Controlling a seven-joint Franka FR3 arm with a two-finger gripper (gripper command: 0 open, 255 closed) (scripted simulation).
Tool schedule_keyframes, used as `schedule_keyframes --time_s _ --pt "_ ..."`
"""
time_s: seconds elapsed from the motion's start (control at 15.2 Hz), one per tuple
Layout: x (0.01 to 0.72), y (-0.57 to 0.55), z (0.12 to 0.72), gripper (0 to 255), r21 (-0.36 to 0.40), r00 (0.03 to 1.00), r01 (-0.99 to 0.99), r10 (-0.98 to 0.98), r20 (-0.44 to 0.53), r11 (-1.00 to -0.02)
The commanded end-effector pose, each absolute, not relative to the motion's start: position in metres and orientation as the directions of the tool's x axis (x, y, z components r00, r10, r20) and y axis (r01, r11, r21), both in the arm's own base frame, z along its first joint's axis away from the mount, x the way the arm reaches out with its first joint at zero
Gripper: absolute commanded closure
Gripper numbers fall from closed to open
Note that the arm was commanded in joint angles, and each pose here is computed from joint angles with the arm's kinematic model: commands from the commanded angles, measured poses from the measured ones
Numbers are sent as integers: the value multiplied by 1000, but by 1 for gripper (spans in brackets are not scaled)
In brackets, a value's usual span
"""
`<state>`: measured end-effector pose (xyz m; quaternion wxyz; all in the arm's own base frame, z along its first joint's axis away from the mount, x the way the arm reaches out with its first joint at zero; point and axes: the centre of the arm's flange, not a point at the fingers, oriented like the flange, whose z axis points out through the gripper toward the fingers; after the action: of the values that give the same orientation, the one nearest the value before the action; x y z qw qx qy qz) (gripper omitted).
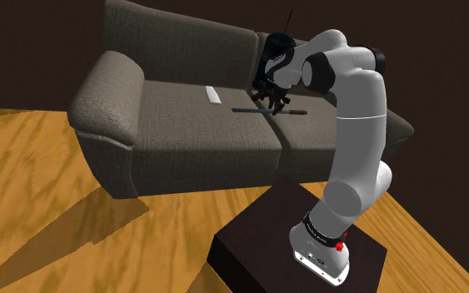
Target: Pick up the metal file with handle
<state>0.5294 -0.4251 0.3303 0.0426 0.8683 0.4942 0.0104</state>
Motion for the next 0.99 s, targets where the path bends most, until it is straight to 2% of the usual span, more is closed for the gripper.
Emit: schedule_keyframes --time_s 0.0,0.53,0.92 --pt "529 -425 330 255 85 511 857 859 -24 -508" --pt "530 -425 329 255 85 511 857 859 -24 -508" --pt "530 -425 361 255 85 511 857 859 -24 -508"
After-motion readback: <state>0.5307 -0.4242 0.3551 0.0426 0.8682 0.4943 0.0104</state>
